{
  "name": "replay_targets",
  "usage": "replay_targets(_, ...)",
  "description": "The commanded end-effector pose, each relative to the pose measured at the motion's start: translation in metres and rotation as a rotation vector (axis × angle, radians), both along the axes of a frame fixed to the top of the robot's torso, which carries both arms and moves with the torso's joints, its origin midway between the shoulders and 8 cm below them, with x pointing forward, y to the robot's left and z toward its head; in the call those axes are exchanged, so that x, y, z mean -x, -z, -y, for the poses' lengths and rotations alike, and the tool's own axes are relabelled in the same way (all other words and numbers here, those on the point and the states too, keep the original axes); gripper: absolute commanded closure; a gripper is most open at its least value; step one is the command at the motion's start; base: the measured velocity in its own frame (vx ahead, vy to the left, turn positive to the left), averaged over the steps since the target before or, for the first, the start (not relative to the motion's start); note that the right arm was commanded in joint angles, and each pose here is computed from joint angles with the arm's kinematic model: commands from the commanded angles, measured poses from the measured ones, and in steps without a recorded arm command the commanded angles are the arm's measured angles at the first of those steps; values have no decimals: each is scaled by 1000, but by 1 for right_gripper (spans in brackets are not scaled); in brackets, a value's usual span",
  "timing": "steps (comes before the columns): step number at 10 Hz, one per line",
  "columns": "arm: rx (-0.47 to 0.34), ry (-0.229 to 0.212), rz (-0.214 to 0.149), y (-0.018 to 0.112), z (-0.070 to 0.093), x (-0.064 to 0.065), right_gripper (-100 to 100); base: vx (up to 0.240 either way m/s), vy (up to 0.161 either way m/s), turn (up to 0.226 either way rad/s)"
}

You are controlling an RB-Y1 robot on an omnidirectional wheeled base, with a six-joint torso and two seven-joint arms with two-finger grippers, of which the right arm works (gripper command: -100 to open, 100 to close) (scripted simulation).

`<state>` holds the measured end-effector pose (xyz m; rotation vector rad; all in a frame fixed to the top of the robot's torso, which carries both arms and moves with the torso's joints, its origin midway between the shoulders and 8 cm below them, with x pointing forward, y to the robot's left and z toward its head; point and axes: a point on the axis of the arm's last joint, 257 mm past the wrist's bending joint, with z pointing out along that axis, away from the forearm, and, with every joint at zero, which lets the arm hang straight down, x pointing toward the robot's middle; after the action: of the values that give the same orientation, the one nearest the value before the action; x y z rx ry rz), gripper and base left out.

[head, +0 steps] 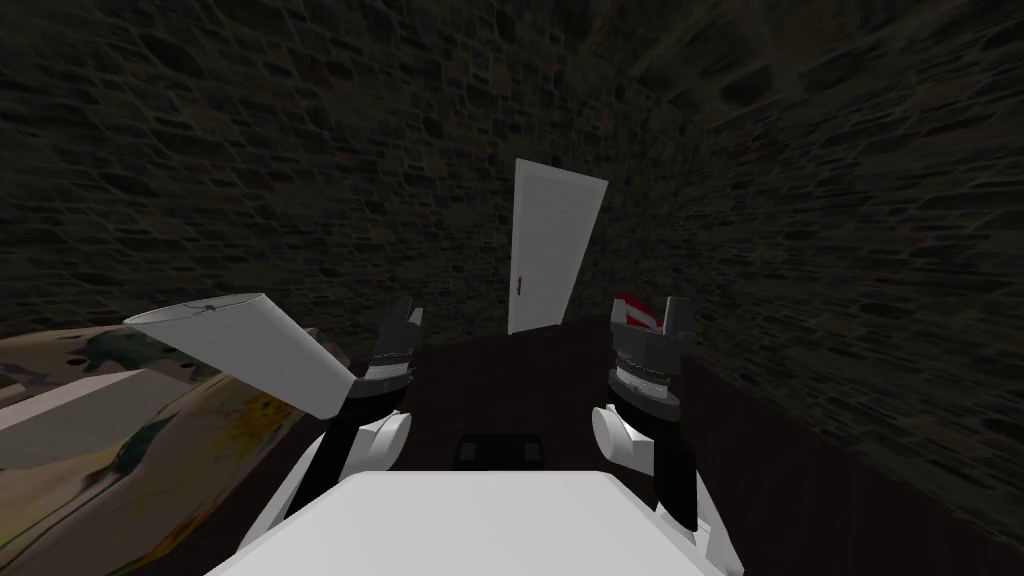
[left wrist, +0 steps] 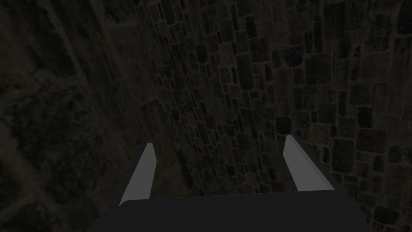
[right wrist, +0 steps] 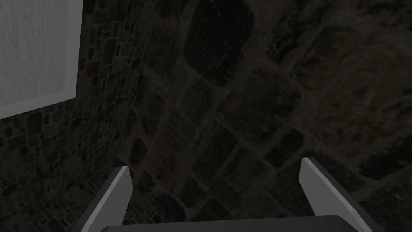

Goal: Pull the door open

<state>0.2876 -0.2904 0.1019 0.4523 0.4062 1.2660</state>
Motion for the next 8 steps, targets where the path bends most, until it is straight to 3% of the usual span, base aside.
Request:
replay_targets(1, -29, -40, -13, 9, 1, -7, -100, 64, -9, 112)
replay_targets(8, -174, -199, -71, 52, 8, -38, -100, 136, -35, 117)
